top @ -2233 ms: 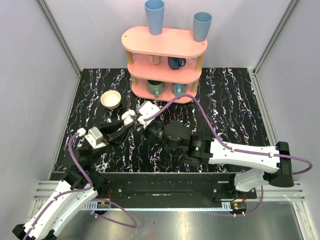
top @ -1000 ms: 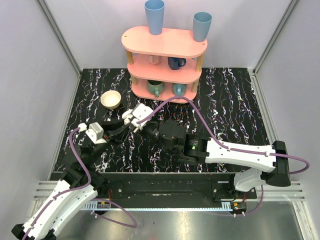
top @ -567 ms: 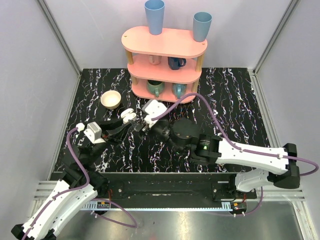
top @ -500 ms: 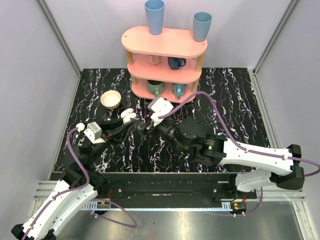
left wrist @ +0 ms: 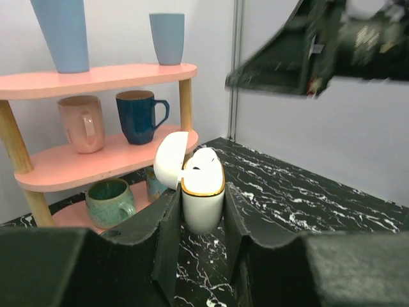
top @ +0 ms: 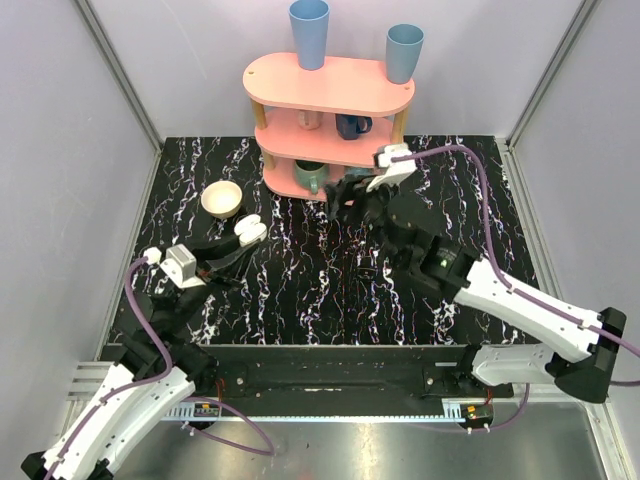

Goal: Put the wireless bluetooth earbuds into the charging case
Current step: Move the left earbud to the center of the board.

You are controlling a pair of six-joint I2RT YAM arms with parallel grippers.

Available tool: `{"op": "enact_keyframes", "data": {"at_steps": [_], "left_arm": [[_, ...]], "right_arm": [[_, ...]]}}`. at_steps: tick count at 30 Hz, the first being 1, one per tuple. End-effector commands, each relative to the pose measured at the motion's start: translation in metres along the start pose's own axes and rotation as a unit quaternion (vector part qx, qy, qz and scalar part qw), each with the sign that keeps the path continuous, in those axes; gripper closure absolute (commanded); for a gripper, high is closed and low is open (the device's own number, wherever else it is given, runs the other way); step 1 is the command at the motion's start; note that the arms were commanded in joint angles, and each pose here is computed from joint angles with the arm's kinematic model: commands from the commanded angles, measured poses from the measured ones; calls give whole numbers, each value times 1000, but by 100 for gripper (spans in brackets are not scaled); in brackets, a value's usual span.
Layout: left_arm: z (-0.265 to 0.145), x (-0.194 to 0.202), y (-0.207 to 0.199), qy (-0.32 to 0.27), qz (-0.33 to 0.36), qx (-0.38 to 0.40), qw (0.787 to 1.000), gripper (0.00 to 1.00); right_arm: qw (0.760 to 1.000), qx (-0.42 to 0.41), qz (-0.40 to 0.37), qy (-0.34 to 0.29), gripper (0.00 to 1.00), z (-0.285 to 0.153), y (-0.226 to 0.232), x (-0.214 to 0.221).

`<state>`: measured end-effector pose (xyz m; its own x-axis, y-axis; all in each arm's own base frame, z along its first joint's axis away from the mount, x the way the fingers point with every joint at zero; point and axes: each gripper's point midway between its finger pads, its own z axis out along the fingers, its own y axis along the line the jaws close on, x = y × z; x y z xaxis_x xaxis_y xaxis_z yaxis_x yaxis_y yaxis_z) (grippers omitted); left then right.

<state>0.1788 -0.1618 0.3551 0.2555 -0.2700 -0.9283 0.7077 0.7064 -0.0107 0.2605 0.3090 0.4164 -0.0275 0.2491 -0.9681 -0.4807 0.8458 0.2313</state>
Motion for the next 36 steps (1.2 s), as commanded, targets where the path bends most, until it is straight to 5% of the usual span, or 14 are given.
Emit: {"op": "enact_keyframes", "data": {"at_steps": [1, 19, 36], "left_arm": [[-4, -46, 4, -46, 22, -18, 999, 100], [-29, -82, 12, -74, 36, -56, 995, 100], [-40, -98, 12, -88, 44, -64, 993, 100]], "right_arm": [[986, 49, 122, 104, 22, 10, -45, 70], [911, -2, 179, 371, 28, 113, 22, 299], [898, 31, 82, 431, 31, 140, 77, 391]]}}
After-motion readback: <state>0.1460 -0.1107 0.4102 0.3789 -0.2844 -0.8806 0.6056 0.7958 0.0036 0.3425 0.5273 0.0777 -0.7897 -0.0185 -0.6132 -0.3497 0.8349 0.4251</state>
